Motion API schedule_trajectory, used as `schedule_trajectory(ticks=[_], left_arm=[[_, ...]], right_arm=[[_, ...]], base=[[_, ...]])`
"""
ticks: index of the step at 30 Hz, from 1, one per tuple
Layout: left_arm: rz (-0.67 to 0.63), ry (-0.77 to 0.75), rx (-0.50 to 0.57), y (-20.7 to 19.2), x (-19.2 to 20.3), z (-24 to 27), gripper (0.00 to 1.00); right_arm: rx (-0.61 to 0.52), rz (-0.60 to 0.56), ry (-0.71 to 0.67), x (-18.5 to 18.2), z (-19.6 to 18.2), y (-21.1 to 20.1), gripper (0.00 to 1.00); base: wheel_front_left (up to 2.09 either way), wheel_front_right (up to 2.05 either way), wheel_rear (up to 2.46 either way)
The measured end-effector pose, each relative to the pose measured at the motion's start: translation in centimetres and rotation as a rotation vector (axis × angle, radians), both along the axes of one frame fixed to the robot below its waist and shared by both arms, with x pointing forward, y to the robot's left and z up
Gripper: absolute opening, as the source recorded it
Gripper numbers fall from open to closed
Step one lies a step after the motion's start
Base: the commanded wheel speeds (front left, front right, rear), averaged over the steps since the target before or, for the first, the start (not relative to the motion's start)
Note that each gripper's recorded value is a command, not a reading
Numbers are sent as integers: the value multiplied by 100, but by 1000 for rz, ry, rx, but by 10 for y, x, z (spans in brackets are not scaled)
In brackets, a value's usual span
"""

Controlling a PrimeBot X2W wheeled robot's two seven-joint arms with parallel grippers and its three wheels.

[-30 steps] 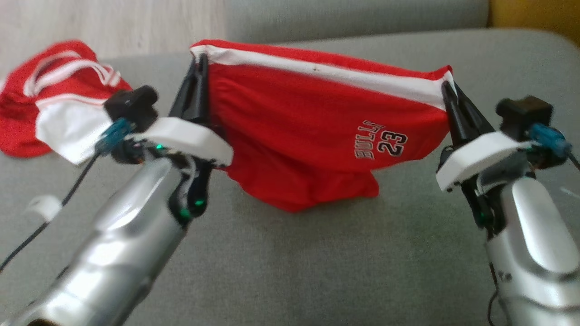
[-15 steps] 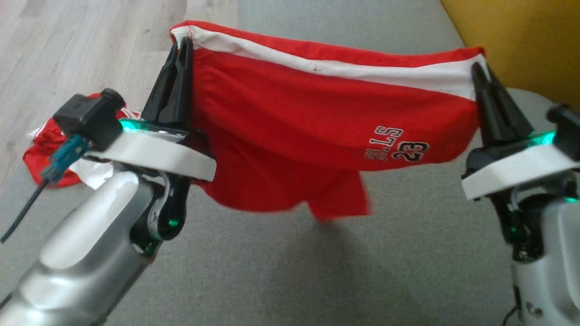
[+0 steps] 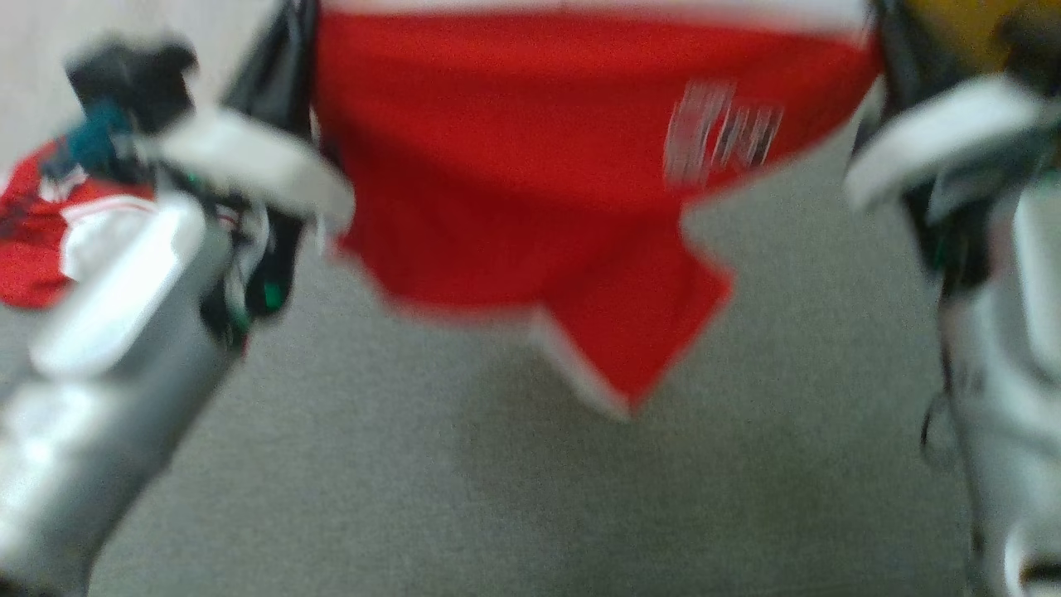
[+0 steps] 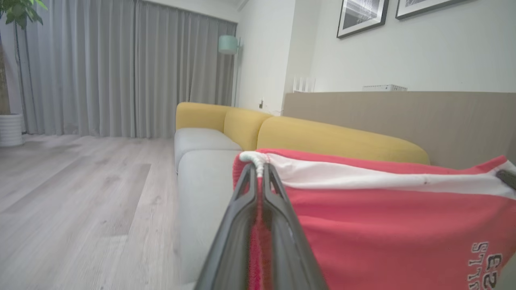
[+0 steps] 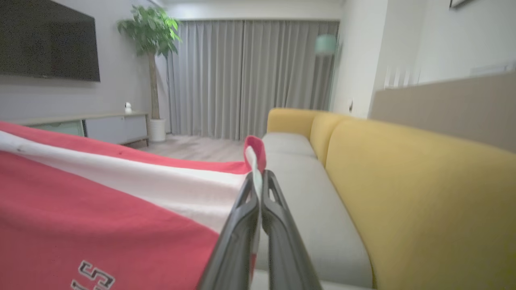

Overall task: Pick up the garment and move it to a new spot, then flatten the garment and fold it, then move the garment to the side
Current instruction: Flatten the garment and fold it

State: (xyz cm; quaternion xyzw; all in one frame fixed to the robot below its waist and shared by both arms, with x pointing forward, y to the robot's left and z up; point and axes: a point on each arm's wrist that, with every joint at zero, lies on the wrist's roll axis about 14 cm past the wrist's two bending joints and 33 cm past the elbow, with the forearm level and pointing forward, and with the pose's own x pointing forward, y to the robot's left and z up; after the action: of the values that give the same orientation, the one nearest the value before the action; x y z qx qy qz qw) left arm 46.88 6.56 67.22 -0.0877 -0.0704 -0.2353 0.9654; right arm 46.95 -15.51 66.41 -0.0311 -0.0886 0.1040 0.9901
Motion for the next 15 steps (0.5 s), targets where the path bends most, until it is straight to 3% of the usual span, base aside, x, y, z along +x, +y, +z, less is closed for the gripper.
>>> schedule_trajectory(ticks=[5,8,11,15], left_arm=[[8,-171,-64,-11,50,51,0],[10,-223,-115,-13,74,65,0],[-1,-179,-132,-17,92,42,0],[-7,-48,-123,-19,102,-24,0]], right_arm=[[13,-48,-228,48,67,-11,0],[7,-60,-309,67,81,-13,0],[11,-58,-271,83,53,-10,0],[-3,-47,-116,92,-24,-7,0]], base=[[0,0,0],[0,0,0],[0,0,0],[0,0,0]])
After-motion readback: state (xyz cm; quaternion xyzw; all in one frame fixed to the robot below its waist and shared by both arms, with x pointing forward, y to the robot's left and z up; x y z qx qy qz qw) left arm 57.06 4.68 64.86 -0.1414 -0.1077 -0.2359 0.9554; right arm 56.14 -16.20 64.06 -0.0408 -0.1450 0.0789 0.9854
